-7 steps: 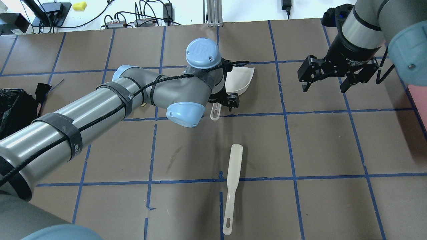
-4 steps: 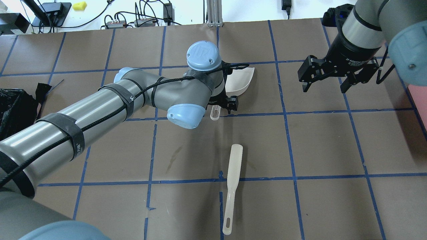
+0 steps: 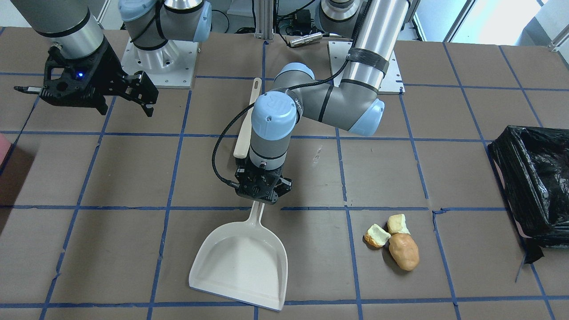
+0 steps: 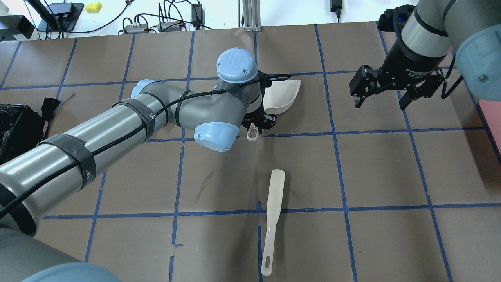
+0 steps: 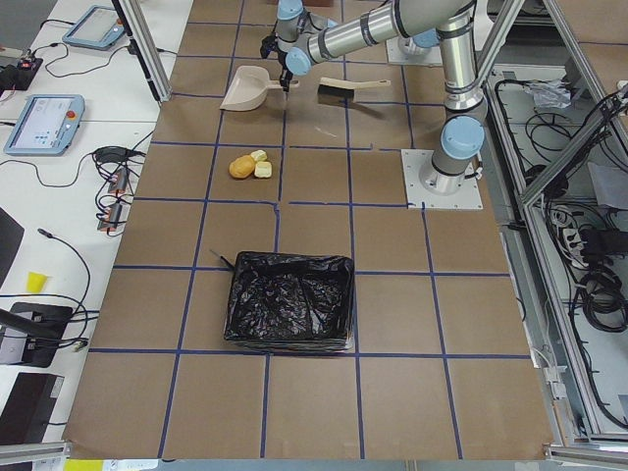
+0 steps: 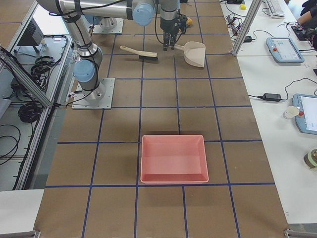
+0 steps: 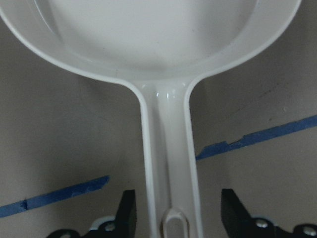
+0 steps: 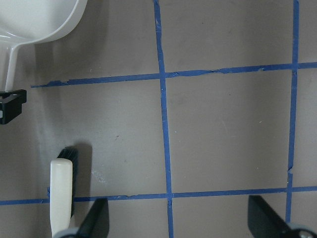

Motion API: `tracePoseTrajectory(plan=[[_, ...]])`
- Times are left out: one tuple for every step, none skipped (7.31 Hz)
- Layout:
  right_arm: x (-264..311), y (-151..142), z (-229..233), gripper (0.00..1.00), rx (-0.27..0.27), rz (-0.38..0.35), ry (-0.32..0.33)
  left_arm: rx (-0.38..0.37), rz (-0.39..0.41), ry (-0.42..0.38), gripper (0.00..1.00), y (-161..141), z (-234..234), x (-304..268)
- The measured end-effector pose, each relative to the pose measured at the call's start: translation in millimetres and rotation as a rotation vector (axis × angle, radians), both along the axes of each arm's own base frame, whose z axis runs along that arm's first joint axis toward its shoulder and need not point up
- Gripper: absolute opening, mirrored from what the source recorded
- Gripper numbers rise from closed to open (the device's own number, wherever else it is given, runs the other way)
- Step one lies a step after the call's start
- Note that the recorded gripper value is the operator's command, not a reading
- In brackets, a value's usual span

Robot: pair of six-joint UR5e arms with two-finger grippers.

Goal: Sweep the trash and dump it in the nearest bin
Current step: 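Lift the dustpan off the table with the left gripper, then set the dustpan beside the bread pieces while the right gripper reaches for the brush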

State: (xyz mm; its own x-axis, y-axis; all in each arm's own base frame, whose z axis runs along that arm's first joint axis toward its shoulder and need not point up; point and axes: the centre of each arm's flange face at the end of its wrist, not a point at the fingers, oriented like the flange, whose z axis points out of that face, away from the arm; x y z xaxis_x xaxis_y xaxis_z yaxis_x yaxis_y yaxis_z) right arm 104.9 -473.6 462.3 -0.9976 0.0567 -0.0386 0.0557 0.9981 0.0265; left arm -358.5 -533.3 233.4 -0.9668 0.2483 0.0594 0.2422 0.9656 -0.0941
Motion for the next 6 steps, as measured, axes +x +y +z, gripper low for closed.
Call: tracePoseTrajectory(plan=[[0.8, 0.4, 0.2, 1.0, 0.0, -0.001, 0.0, -0.007, 0.003, 0.004, 0.02, -1.4, 4.6, 1.7], [1.9, 0.9, 0.7, 1.0, -0.001, -0.001, 0.0, -0.017, 0.012, 0.009, 0.02, -5.5, 12.1, 5.8], [3.4, 2.3, 2.4, 1.0, -0.005, 0.001, -0.001, -0.029, 0.033, 0.02, 0.02, -13.6, 24.7, 17.5], [4.6, 4.5, 4.0, 1.0, -0.008, 0.001, -0.001, -0.033, 0.046, 0.028, 0.01, -22.1, 42.2, 39.6], [5.5, 8.0, 3.2, 1.0, -0.008, 0.0, -0.002, -0.026, 0.025, 0.022, 0.01, -28.2, 61.9, 69.6], [7.2, 15.5, 0.4, 1.0, -0.009, -0.006, -0.007, -0.014, -0.035, 0.008, 0.01, -29.5, 80.0, 101.0]])
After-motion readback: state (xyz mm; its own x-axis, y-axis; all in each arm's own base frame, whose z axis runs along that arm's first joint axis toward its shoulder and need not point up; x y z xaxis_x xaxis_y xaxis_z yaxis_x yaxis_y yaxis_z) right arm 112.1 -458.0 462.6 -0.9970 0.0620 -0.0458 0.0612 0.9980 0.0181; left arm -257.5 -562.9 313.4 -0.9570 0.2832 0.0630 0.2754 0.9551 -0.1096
